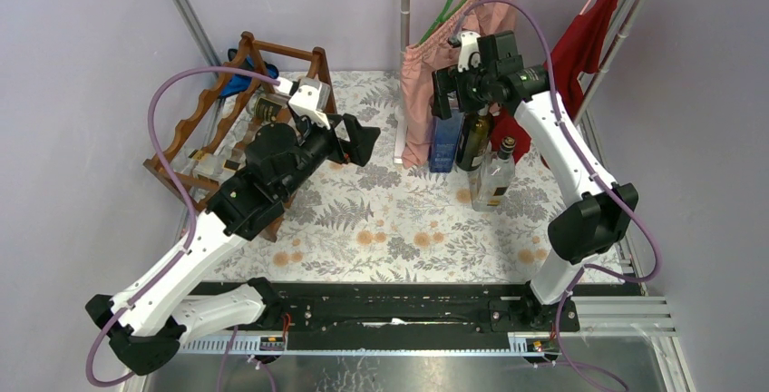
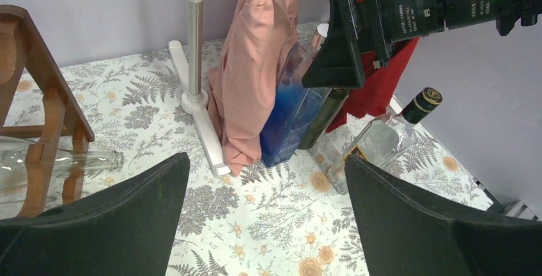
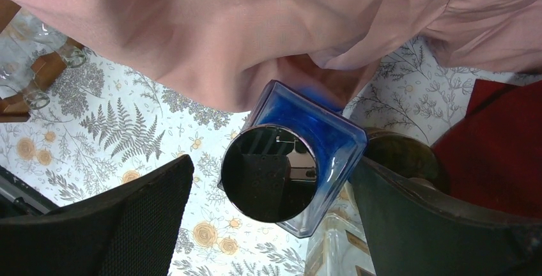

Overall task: Put the wine bottle on the wine rack
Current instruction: Pick up the wine bottle from the center of the board.

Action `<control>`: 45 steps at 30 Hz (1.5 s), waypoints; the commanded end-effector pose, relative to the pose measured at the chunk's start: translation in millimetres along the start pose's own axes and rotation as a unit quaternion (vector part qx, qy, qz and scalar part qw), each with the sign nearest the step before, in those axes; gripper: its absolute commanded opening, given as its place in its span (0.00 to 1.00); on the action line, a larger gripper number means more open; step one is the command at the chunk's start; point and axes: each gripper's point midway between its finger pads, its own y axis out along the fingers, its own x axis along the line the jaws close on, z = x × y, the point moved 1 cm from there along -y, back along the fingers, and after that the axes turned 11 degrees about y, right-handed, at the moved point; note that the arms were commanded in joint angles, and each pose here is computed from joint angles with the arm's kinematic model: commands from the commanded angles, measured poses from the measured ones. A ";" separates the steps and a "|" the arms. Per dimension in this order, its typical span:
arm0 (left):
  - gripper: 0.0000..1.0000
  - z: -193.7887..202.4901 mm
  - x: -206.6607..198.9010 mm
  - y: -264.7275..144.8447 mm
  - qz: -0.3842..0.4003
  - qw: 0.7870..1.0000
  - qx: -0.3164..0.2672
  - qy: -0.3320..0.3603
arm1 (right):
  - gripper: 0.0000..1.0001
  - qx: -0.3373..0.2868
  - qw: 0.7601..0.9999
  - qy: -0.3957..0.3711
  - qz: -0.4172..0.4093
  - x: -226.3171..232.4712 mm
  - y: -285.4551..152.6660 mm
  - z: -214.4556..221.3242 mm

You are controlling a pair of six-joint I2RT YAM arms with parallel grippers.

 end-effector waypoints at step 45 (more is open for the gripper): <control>0.99 28.6 -26.8 2.8 0.114 0.987 -0.036 0.105 | 0.19 -0.055 0.998 0.030 -0.028 30.7 -17.9 -19.7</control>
